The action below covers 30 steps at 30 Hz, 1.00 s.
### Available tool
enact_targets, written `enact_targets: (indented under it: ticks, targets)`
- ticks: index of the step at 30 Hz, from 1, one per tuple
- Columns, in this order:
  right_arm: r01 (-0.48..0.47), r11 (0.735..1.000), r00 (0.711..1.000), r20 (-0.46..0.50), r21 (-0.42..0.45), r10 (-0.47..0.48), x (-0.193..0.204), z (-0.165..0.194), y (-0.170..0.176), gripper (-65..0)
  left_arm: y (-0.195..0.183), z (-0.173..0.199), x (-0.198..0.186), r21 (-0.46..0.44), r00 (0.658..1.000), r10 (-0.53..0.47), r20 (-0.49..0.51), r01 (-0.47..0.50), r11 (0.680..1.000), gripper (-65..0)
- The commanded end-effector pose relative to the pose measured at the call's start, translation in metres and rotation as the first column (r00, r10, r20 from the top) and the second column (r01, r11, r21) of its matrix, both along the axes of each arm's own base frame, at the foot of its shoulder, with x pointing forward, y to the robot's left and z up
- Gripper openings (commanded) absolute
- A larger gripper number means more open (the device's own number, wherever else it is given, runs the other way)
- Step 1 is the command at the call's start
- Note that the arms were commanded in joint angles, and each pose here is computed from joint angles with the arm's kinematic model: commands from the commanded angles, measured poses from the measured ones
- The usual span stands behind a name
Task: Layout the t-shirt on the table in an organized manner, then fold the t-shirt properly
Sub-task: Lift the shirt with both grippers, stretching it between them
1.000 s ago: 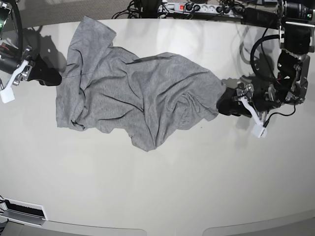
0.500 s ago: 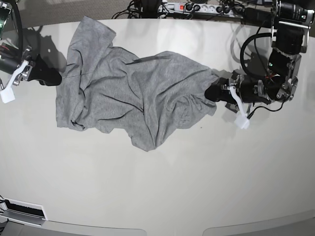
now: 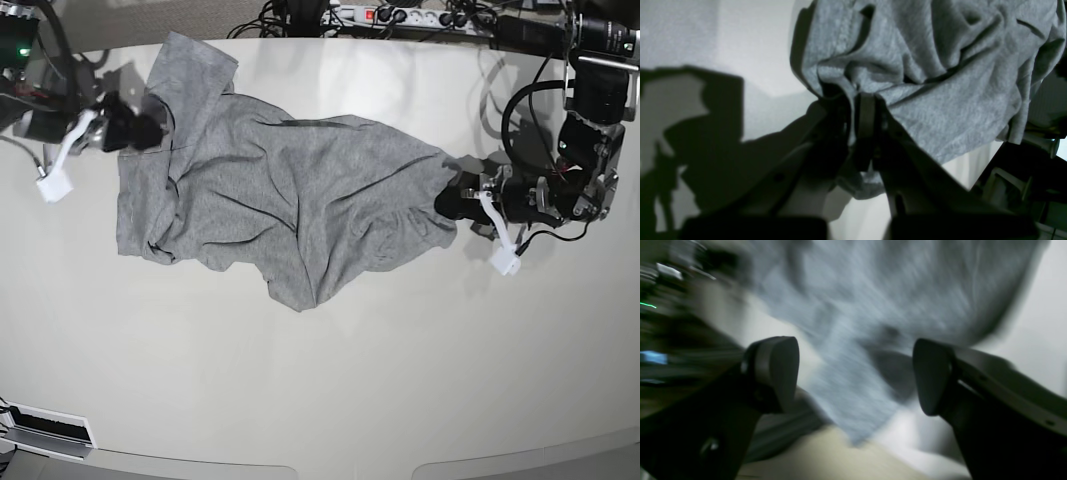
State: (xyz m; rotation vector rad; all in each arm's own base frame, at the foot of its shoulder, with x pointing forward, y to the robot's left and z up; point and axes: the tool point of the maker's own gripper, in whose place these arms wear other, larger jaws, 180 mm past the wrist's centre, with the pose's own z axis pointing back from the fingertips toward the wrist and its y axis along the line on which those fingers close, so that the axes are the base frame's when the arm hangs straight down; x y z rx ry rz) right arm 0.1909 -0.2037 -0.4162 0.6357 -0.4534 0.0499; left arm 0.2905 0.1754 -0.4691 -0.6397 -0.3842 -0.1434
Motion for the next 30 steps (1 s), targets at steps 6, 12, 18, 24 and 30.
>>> enact_targets:
  ticks: [6,12,18,24,30]
  targets:
    - [0.047,0.993,0.997,0.073,-0.111,-0.04,0.017,0.001,-0.024,-11.5,0.012,0.006,0.009,0.037,1.0,0.0,0.016,-0.001,0.999,-65.0]
    - [0.124,0.989,0.99,0.08,-0.075,-0.118,0.019,-0.011,-0.031,-11.9,0.012,0.007,0.01,0.034,1.0,0.005,0.023,-0.006,0.999,-65.0]
    - [0.176,0.984,0.981,0.085,-0.033,-0.172,0.021,-0.019,-0.028,-12.3,0.012,0.007,0.01,0.034,1.0,0.005,0.023,-0.006,0.999,-65.0]
    - [0.186,0.982,0.977,0.099,0.03,-0.188,0.039,-0.018,-0.008,-12.6,0.01,0.009,0.011,0.019,1.0,0.013,0.028,-0.014,1.0,-65.0]
    - [0.128,0.992,0.989,0.076,0.01,-0.128,0.048,-0.012,-0.007,-56.3,0.016,0.01,0.012,0.027,0.999,0.017,0.031,-0.018,0.999,-65.0]
